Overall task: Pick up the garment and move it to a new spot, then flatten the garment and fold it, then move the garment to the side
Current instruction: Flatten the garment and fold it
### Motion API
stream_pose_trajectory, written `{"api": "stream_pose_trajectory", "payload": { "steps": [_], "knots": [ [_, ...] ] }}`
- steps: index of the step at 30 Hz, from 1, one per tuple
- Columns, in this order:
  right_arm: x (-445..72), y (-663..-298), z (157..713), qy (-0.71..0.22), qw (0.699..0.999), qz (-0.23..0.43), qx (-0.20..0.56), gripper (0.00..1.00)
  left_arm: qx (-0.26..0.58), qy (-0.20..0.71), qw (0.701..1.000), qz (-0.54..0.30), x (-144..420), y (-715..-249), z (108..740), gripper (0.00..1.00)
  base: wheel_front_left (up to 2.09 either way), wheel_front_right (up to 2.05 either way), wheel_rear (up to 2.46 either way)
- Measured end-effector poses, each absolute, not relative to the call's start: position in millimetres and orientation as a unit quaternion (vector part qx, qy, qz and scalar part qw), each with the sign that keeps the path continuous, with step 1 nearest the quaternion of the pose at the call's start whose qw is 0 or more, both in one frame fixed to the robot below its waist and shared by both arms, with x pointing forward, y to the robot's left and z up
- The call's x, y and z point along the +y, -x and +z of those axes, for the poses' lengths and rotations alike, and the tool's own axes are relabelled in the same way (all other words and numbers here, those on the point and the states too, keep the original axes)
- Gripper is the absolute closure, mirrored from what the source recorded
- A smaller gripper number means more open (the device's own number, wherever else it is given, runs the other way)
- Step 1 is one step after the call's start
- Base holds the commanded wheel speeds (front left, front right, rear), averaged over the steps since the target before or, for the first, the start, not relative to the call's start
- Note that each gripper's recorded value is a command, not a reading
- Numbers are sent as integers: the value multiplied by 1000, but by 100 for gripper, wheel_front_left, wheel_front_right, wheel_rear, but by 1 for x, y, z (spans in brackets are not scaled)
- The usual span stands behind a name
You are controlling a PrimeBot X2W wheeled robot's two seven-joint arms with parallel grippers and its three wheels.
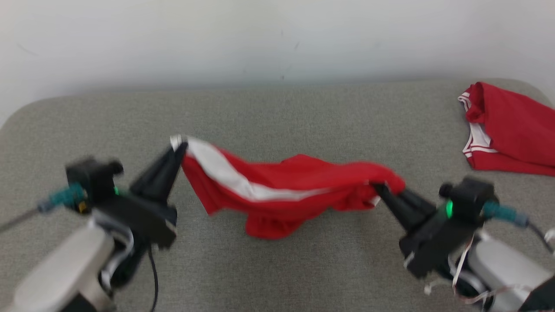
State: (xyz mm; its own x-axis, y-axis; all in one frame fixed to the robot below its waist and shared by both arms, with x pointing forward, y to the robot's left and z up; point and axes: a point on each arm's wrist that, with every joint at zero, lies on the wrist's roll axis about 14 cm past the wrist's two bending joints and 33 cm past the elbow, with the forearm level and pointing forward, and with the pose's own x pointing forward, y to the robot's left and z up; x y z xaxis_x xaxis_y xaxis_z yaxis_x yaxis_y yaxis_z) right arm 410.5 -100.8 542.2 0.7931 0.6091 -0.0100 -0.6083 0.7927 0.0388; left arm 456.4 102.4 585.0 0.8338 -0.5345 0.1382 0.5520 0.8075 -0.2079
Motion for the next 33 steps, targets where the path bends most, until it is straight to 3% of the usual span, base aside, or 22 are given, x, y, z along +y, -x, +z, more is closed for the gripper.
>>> {"api": "stream_pose_trajectory", "payload": {
  "steps": [16, 23, 33],
  "knots": [
    [-97, -583, 728, -19, 943, 309, -121, 100, -221, 36, 927, -302, 84, -606, 795, 100, 0, 0, 0],
    [-105, -643, 751, 8, 951, 274, -144, 100, -248, 23, 925, -285, 83, -654, 801, 100, 0, 0, 0],
    [-107, -713, 698, 56, 965, 235, -107, 100, -220, 36, 944, -245, 104, -719, 747, 100, 0, 0, 0]
  ]
}}
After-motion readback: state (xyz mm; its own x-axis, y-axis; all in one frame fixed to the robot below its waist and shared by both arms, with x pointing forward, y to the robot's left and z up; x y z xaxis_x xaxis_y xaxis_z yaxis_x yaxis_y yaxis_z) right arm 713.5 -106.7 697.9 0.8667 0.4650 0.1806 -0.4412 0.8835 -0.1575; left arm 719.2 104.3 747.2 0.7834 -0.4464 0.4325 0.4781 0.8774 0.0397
